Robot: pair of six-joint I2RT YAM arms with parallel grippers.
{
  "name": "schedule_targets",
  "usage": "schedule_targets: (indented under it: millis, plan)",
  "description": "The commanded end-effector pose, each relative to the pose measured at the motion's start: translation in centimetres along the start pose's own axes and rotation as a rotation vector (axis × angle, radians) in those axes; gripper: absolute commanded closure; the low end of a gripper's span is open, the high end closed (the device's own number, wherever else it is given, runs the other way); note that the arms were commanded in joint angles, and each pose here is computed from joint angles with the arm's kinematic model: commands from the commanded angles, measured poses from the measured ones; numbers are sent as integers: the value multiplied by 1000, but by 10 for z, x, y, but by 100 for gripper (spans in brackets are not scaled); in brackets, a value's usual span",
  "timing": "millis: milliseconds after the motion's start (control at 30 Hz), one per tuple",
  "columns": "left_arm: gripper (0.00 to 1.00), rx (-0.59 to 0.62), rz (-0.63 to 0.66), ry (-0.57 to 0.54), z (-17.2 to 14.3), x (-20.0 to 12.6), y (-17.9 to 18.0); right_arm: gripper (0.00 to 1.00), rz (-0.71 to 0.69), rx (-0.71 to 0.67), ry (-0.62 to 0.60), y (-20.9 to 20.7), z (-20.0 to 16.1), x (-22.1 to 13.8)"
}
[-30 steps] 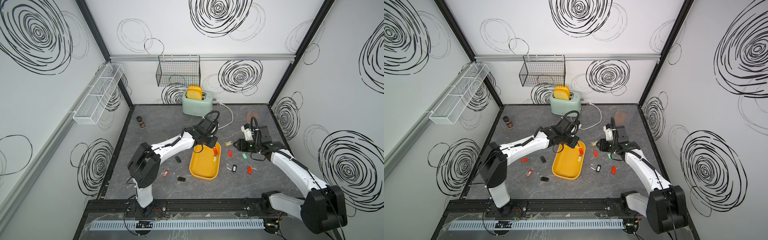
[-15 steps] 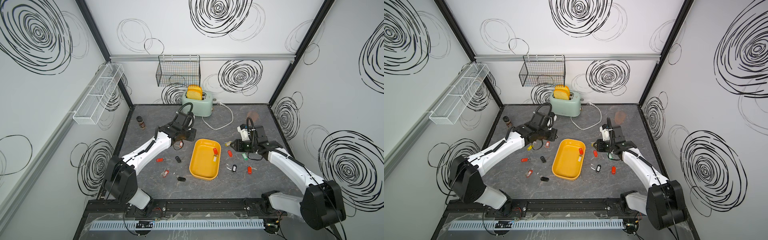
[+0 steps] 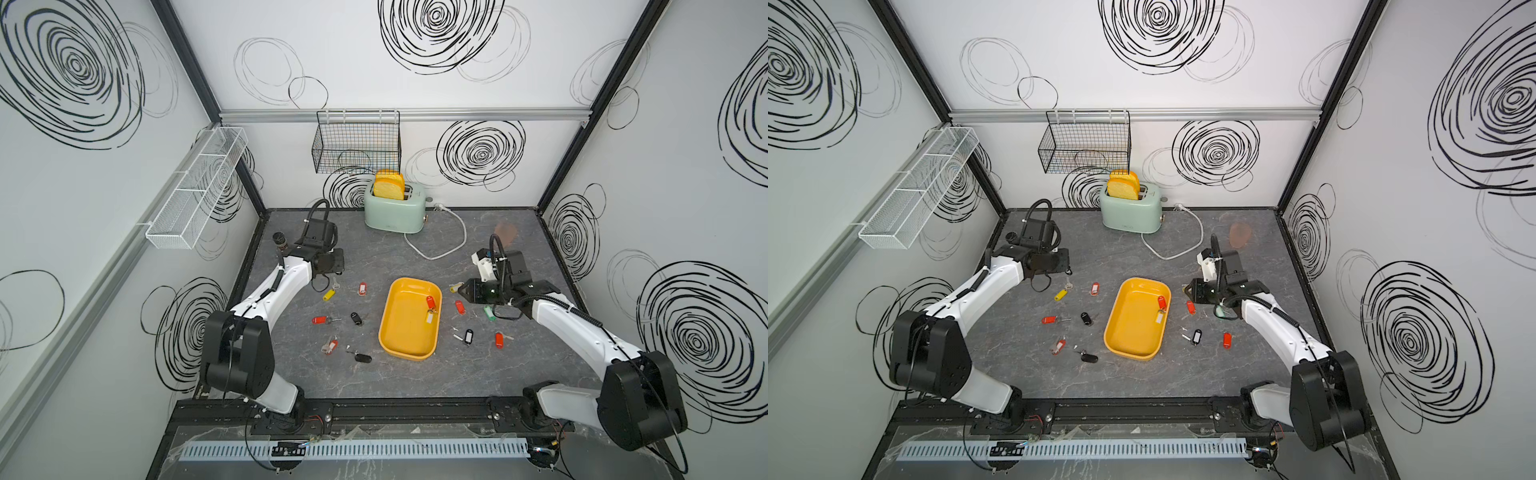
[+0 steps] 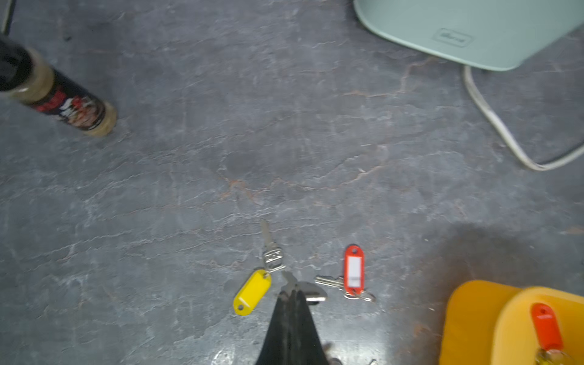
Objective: Take the keys out of the storage box
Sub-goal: Place the key at the center of the board.
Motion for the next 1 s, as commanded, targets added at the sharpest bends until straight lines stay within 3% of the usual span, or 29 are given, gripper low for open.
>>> schedule_targets:
  millis: [0, 300, 633, 833, 967]
  plan:
    - [100, -106, 106, 33, -8, 18, 31, 69, 18, -13, -21, 5, 9, 0]
    - [100, -223, 218, 86, -25, 39, 69, 69, 17, -12, -14, 5, 10, 2]
    - [98, -247, 213, 149, -44, 52, 75, 69, 15, -8, -8, 4, 9, 4]
    - [87, -247, 201, 173, -53, 57, 74, 69, 14, -8, -10, 4, 10, 5]
    - [70, -249, 197, 161, -53, 54, 74, 69, 16, -10, -7, 5, 10, 5]
Point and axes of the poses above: each gripper's point midway between its finger pads, its own x axis out along the fingers, its own y axis along the line the jaws close on, z = x × y, the point moved 9 cm from there along -x, back along the fingers, and after that the axes turned 5 degrees about x, right-handed, at the moved point
